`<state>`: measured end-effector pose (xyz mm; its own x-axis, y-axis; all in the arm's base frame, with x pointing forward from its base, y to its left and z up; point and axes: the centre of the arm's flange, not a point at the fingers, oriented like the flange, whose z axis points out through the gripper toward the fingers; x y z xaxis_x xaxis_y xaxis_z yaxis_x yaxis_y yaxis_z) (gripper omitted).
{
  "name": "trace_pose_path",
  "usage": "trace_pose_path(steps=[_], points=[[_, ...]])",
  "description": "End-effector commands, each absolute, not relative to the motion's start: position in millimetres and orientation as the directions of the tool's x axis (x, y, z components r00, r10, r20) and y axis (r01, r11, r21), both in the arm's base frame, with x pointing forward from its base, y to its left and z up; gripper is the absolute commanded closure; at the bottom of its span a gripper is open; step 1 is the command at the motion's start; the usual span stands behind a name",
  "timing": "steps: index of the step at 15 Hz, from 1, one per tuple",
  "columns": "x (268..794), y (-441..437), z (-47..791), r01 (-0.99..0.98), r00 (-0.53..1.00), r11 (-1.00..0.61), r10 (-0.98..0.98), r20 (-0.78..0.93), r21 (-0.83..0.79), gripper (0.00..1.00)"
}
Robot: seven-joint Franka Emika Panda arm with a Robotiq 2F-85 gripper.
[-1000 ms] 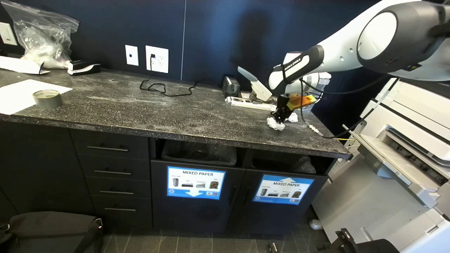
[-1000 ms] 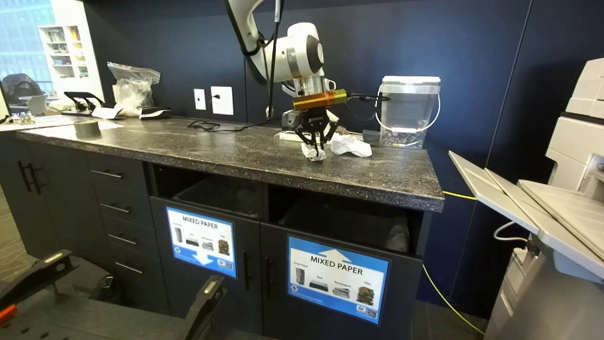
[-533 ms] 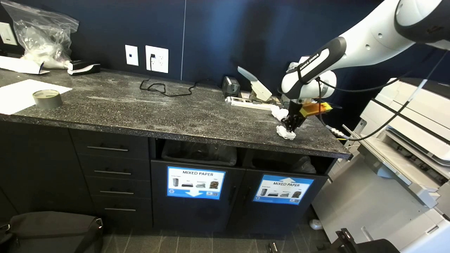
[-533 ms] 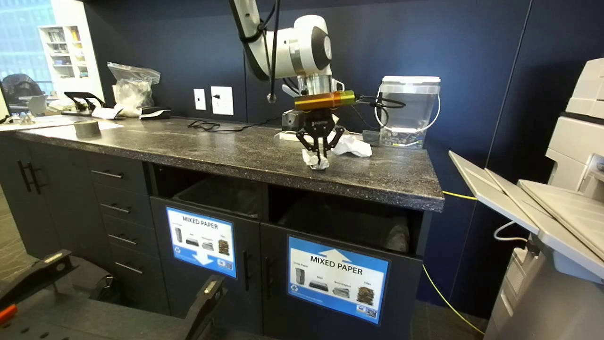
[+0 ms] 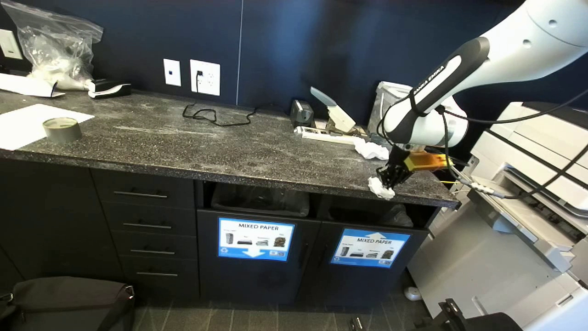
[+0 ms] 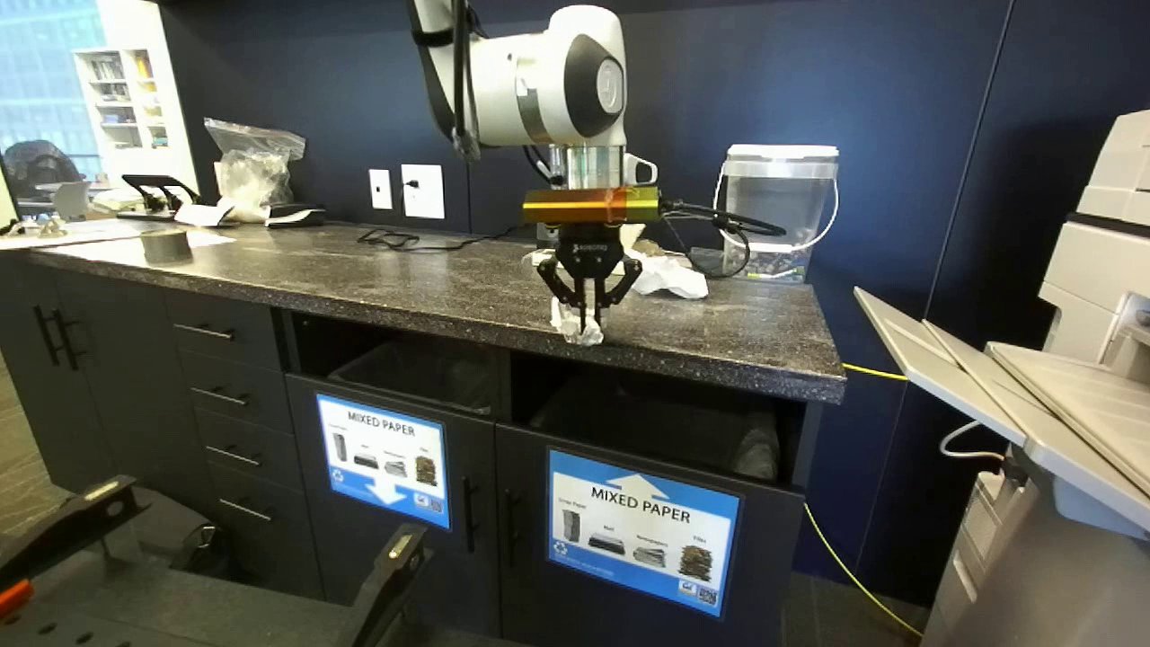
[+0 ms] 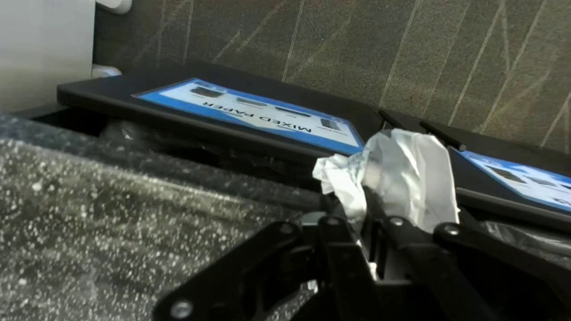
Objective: Place the papers on the countertop inside the bin on the right
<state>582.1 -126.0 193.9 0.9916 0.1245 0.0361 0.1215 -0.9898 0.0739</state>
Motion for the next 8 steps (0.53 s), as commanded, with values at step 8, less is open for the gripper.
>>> trace_pose_path(steps=[8], points=[[502,-85,127,-0.005,0.987,-1.000,-0.008,0.162,-0.020,0.87]])
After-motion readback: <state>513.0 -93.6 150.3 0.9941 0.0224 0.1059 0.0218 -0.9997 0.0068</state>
